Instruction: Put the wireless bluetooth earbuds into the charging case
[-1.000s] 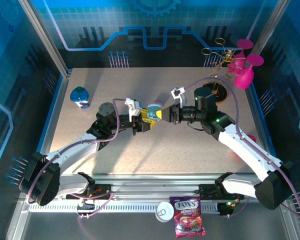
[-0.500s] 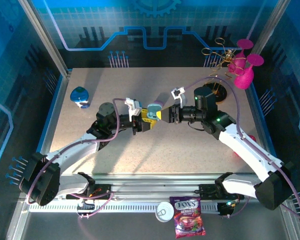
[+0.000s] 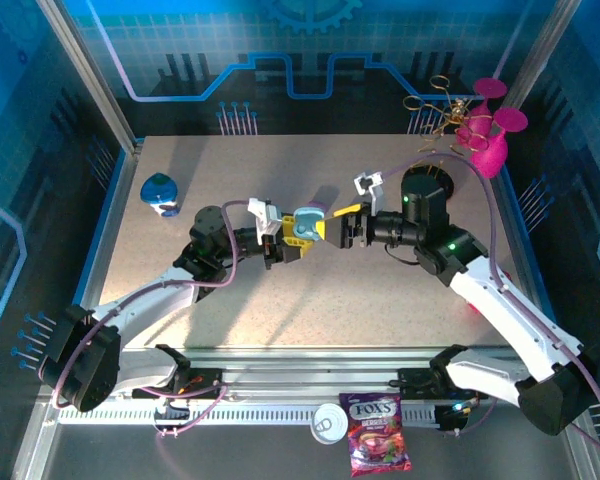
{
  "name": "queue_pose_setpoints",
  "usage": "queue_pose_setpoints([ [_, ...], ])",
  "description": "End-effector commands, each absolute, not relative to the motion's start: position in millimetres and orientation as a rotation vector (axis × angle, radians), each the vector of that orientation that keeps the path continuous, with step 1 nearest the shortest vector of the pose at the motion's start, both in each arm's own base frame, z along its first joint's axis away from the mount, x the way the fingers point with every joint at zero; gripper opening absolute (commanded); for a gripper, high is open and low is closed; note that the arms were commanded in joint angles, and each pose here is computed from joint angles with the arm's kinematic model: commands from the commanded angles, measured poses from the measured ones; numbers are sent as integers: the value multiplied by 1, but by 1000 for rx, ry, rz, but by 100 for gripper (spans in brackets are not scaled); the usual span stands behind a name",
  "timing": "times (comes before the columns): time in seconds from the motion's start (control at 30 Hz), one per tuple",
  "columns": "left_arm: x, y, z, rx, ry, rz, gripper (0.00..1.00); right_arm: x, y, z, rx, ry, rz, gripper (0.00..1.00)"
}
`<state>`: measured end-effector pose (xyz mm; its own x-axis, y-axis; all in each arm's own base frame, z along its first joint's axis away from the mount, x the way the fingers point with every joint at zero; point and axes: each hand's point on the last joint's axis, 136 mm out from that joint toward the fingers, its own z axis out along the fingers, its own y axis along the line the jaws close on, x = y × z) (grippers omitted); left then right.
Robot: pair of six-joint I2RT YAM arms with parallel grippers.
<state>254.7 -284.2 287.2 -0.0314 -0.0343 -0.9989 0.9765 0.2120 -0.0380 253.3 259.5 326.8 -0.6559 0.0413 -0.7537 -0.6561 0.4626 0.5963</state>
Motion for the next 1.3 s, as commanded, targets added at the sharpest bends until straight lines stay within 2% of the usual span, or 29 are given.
queue_pose_setpoints([
  [0.0, 246, -286, 284, 1090, 1230, -1065, 30, 267, 256, 342, -460, 1975, 1177, 86],
  [0.3, 241, -286, 279, 1115, 1220, -1070, 30, 286, 263, 329, -380, 2121, 1185, 85],
  [0.7, 259, -280, 294, 971, 1282, -1038, 30, 255, 263, 310, -480, 2146, 1221, 84],
  [0.9, 256, -280, 299, 984, 1235, -1033, 30, 255, 264, 318, -353, 2132, 1386, 84],
  [1.03, 254, -277, 308, 970, 1180, -1006, 30, 252, 274, 316, -256, 2168, 1595, 83],
  [1.27, 259, -271, 317, 893, 1132, -963, 30, 249, 288, 317, -172, 2097, 1880, 69],
])
